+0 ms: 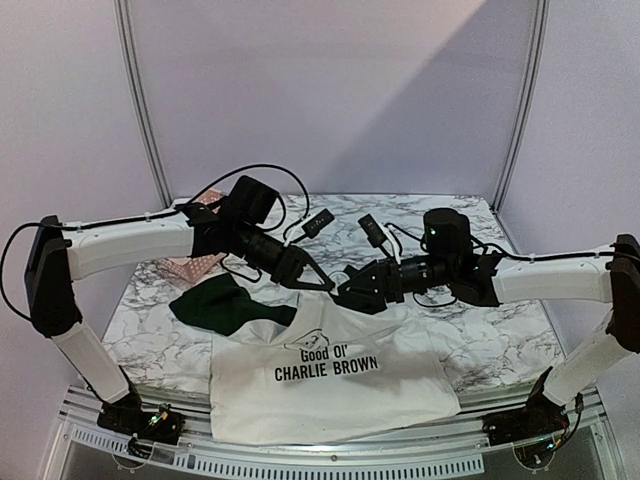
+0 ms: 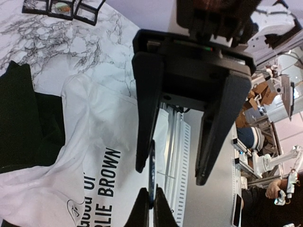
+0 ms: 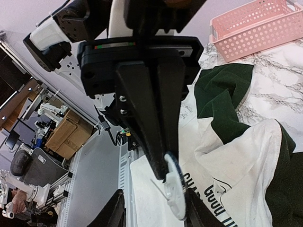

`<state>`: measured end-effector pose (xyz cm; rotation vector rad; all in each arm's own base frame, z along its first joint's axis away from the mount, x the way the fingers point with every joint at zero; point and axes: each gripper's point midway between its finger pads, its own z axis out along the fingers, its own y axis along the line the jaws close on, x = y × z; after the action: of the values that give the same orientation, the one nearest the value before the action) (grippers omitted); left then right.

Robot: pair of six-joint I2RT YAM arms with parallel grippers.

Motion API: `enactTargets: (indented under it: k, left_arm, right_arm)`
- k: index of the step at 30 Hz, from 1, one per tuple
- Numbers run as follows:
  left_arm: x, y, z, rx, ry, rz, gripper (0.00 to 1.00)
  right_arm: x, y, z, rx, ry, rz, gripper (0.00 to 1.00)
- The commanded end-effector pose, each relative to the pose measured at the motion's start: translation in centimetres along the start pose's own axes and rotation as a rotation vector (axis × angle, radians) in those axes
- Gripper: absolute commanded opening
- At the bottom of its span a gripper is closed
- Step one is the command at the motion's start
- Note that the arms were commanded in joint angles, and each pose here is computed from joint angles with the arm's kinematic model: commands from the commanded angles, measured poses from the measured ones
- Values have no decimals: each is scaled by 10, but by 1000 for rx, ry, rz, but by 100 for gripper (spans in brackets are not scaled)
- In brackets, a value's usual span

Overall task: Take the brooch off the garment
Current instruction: Pass from the right arm to the left, then close the brooch securely.

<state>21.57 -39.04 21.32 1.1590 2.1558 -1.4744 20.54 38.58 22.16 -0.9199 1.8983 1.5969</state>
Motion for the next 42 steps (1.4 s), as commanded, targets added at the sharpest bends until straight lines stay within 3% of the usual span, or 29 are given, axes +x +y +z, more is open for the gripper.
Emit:
enactTargets:
  k: [1,7,21,42]
  left_arm:
    - [-21,-4,-16,24,-97,-8,0]
    - [-24,0,-16,38,-115,-46,0]
    - [-23,-5,-16,56,-110,-36,0]
    - [-18,-13,-10,66,-82,-14,0]
  right_arm:
    - [0,8,-4,-14,-30,-16,44]
    - [-6,6,-6,20,-55,-23,46]
    - [-27,-1,-4,79,-113,-39,41]
    - [-31,-22,1,148,-146,29,18]
